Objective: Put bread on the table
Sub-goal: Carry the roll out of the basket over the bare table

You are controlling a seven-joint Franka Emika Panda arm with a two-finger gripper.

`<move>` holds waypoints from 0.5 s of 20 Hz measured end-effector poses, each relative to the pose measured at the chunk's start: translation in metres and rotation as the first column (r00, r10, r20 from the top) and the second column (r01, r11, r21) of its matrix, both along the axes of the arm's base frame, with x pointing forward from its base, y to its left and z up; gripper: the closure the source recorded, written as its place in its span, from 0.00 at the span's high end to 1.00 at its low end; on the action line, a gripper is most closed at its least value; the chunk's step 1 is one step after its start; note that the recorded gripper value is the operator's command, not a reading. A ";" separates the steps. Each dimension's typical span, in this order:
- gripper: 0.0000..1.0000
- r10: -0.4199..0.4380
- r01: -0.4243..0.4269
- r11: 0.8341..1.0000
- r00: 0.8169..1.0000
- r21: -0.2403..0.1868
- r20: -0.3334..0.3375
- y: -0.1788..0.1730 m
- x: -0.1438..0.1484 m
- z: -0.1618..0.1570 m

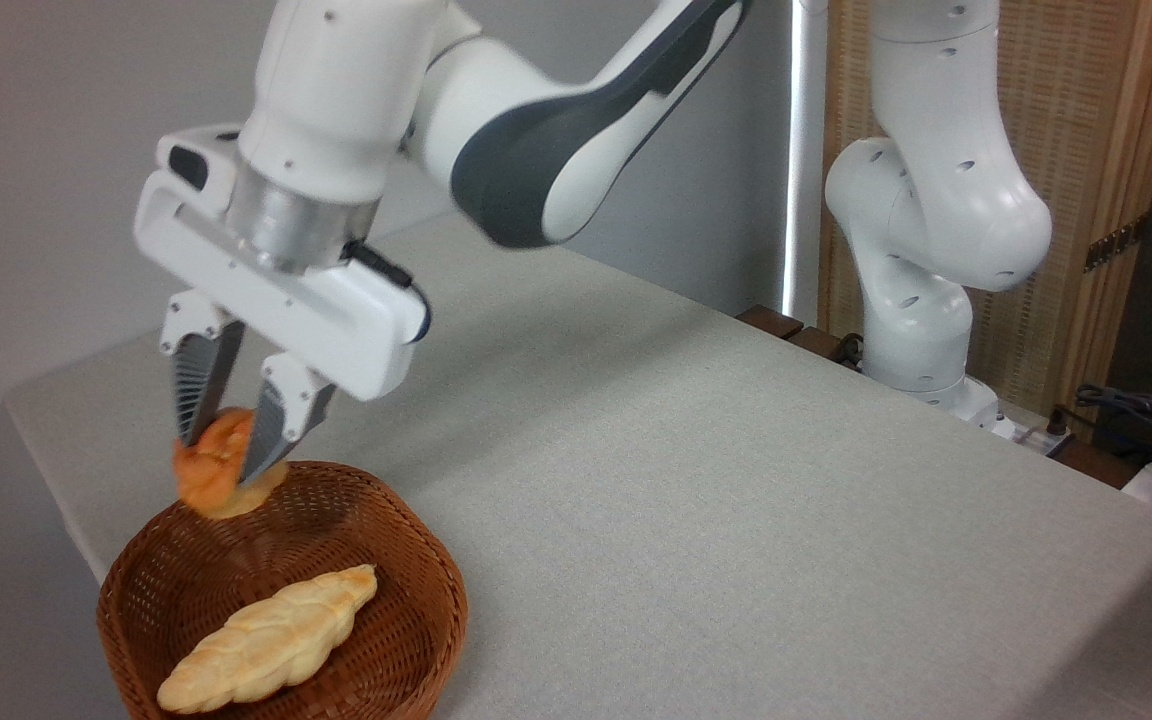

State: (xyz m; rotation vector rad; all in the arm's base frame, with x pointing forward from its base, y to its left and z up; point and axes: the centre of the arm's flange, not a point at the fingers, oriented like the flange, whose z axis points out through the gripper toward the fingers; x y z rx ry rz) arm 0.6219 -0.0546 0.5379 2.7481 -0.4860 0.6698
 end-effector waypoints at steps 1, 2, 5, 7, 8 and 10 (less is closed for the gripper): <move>0.55 -0.038 0.038 0.999 0.999 0.012 -0.021 0.006 -0.010 0.006; 0.55 -0.079 0.080 0.997 0.996 0.016 -0.046 0.011 -0.020 0.010; 0.55 -0.211 0.220 0.974 0.967 0.050 -0.139 0.021 -0.047 0.013; 0.56 -0.278 0.304 0.948 0.936 0.097 -0.214 0.021 -0.060 0.006; 0.56 -0.306 0.343 0.932 0.919 0.119 -0.249 0.019 -0.065 0.000; 0.58 -0.351 0.406 0.902 0.887 0.147 -0.299 0.010 -0.074 -0.014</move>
